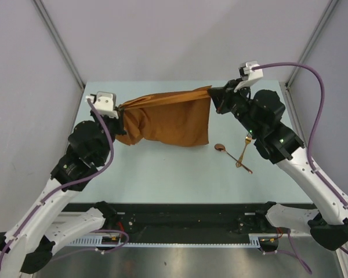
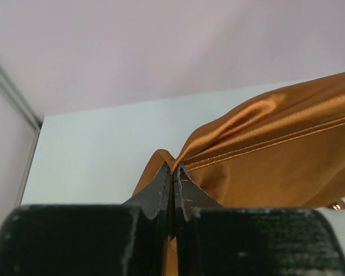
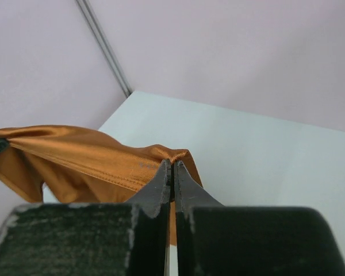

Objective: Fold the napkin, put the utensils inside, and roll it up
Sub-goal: Flatten the napkin out

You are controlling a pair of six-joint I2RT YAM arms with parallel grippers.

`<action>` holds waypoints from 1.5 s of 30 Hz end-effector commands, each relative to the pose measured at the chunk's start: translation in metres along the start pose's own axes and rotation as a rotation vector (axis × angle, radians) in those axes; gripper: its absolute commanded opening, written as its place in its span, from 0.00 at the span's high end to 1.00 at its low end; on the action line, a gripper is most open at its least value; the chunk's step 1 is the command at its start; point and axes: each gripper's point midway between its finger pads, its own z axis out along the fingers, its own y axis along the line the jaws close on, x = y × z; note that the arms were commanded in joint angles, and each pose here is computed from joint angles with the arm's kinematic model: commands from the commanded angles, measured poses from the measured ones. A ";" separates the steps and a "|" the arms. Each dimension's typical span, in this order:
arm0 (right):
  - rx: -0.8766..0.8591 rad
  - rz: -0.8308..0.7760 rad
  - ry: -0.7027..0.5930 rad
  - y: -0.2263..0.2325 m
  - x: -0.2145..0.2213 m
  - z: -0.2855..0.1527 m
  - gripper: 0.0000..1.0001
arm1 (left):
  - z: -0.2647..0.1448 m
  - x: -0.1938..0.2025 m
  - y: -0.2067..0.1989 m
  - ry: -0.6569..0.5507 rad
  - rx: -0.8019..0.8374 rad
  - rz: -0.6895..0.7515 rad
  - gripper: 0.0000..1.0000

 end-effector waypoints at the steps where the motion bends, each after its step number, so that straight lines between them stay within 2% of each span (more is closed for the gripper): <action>1: 0.224 -0.065 -0.037 -0.048 -0.010 -0.009 1.00 | -0.009 -0.016 0.017 -0.030 -0.042 0.062 0.92; 7: 0.260 -0.038 -0.037 -0.061 -0.008 -0.017 1.00 | 0.009 0.038 0.017 0.112 -0.111 0.106 0.90; 10: 0.286 -0.030 -0.013 -0.069 0.001 -0.015 1.00 | 0.019 0.087 -0.003 0.206 -0.059 0.065 0.88; 11: 0.308 -0.027 -0.002 -0.076 0.005 -0.014 1.00 | 0.022 0.117 -0.011 0.268 -0.037 0.073 0.87; 13: 0.360 -0.024 0.048 -0.094 0.027 -0.007 1.00 | 0.030 0.145 -0.022 0.310 -0.018 0.042 0.87; 18: 0.494 0.046 0.184 -0.163 0.098 0.005 1.00 | 0.054 0.250 -0.038 0.531 -0.015 0.168 0.87; 20: 0.497 0.067 0.229 -0.175 0.119 0.009 1.00 | 0.063 0.268 -0.036 0.593 -0.062 0.211 0.81; 21: 0.520 0.080 0.271 -0.188 0.138 0.009 1.00 | 0.062 0.291 -0.035 0.669 -0.087 0.238 0.80; 24: 0.515 0.084 0.318 -0.194 0.159 0.012 1.00 | 0.068 0.299 -0.045 0.676 -0.068 0.198 0.73; 26: 0.525 0.089 0.352 -0.200 0.176 0.012 1.00 | 0.072 0.297 -0.068 0.630 0.036 0.114 0.59; 27: 0.522 0.090 0.363 -0.201 0.180 0.011 1.00 | 0.074 0.294 -0.074 0.606 0.067 0.087 0.49; 30: 0.514 0.101 0.382 -0.203 0.190 0.011 1.00 | 0.093 0.273 -0.082 0.500 0.102 0.041 0.35; 34: 0.497 0.114 0.395 -0.201 0.196 0.010 1.00 | 0.136 0.247 -0.091 0.434 0.166 -0.003 0.30; 36: 0.482 0.121 0.400 -0.198 0.199 0.010 1.00 | 0.156 0.264 -0.092 0.479 0.218 -0.014 0.31; 37: 0.476 0.124 0.400 -0.197 0.199 0.011 1.00 | 0.172 0.252 -0.096 0.459 0.239 -0.026 0.31; 38: 0.472 0.129 0.404 -0.197 0.201 0.010 1.00 | 0.180 0.277 -0.096 0.526 0.246 -0.014 0.32; 40: 0.458 0.133 0.405 -0.195 0.202 0.011 1.00 | 0.204 0.269 -0.101 0.523 0.298 -0.035 0.36; 42: 0.453 0.137 0.407 -0.194 0.203 0.011 1.00 | 0.214 0.293 -0.103 0.592 0.320 -0.028 0.37; 43: 0.450 0.138 0.411 -0.193 0.204 0.011 1.00 | 0.229 0.281 -0.107 0.569 0.329 -0.034 0.37; 45: 0.444 0.138 0.418 -0.193 0.206 0.012 1.00 | 0.233 0.309 -0.102 0.665 0.309 -0.032 0.39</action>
